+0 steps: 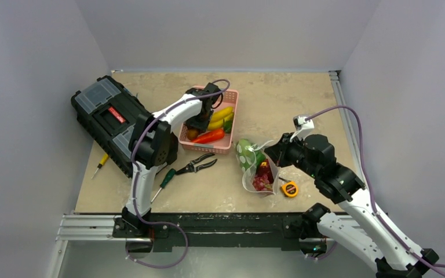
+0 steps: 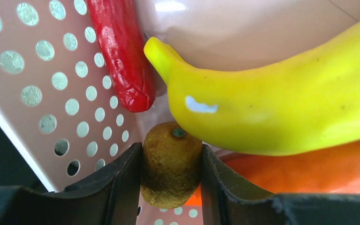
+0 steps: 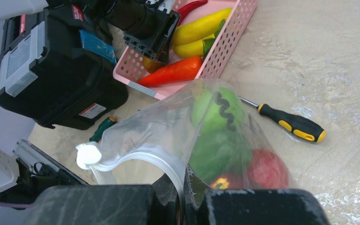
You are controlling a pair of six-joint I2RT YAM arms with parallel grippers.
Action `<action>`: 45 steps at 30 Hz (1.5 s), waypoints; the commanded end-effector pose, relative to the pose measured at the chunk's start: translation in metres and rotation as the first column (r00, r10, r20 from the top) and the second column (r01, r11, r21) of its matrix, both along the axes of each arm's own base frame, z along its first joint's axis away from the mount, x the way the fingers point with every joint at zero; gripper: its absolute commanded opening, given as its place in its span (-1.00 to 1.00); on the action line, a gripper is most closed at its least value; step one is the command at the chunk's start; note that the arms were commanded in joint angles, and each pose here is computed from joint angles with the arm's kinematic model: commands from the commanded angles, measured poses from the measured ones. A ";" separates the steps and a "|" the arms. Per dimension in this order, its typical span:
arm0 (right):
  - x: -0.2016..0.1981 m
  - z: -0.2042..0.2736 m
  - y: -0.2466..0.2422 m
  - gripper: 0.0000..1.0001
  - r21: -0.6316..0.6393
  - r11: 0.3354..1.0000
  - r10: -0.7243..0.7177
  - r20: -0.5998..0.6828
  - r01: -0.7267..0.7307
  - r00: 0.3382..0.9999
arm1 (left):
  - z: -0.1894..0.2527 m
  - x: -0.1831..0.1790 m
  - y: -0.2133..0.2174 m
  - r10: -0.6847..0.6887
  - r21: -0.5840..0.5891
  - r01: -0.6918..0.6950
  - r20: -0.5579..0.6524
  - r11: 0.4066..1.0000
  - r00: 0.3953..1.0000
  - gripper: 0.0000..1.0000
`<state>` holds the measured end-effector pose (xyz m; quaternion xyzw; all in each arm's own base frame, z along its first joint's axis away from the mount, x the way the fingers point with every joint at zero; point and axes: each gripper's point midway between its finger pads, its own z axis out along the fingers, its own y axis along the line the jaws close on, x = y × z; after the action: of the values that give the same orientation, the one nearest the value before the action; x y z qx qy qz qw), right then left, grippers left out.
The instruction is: Place the food in the zip-top bag and seal the zipper
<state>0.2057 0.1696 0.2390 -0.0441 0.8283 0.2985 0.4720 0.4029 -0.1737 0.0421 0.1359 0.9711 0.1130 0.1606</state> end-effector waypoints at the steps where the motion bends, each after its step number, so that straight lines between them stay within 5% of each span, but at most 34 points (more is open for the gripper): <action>1: 0.008 0.017 0.002 -1.00 0.033 0.999 -0.018 0.044 0.017 0.999 | 0.008 -0.006 -0.006 0.001 -0.047 -0.001 -0.002 0.999 1.000 -0.42; 10: 0.011 0.013 0.004 -1.00 0.025 1.000 -0.015 0.040 0.014 0.999 | 0.078 -0.013 -0.023 0.000 -0.220 0.023 0.104 0.975 0.995 -0.83; 16: 0.011 0.014 0.010 -1.00 0.036 0.999 0.012 0.040 -0.013 0.999 | 0.137 -0.038 -0.050 -0.036 -0.450 0.107 0.164 0.886 0.986 -0.91; 21: 0.011 0.015 0.010 -1.00 0.038 0.999 0.012 0.042 -0.013 0.999 | 0.192 -0.074 -0.079 -0.097 -0.667 0.241 0.246 0.705 0.964 -0.94; 28: 0.016 0.022 0.018 -1.00 0.049 0.998 0.034 0.059 -0.037 0.998 | 0.257 -0.135 -0.114 -0.173 -0.839 0.442 0.407 0.317 0.897 -0.89; 31: 0.019 0.020 0.021 -1.00 0.049 0.998 0.037 0.056 -0.040 0.998 | 0.279 -0.171 -0.135 -0.214 -0.849 0.506 0.472 0.153 0.855 -0.86; 35: 0.019 0.019 0.024 -1.00 0.049 0.997 0.052 0.052 -0.054 0.997 | 0.300 -0.228 -0.168 -0.294 -0.738 0.674 0.638 0.031 0.712 -0.86; 39: 0.017 0.027 0.027 -1.00 0.066 0.995 0.071 0.063 -0.076 0.995 | 0.300 -0.256 -0.182 -0.310 -0.616 0.787 0.743 0.029 0.593 -0.85; 45: 0.012 0.031 0.031 -1.00 0.103 0.991 0.085 0.062 -0.091 0.994 | 0.272 -0.252 -0.190 -0.301 -0.588 0.802 0.751 0.100 0.588 -0.85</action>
<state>0.2164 0.1913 0.2304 -0.0616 0.8334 0.3172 0.4483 0.1300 -0.3583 0.3177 0.3712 0.6647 -0.5142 0.3949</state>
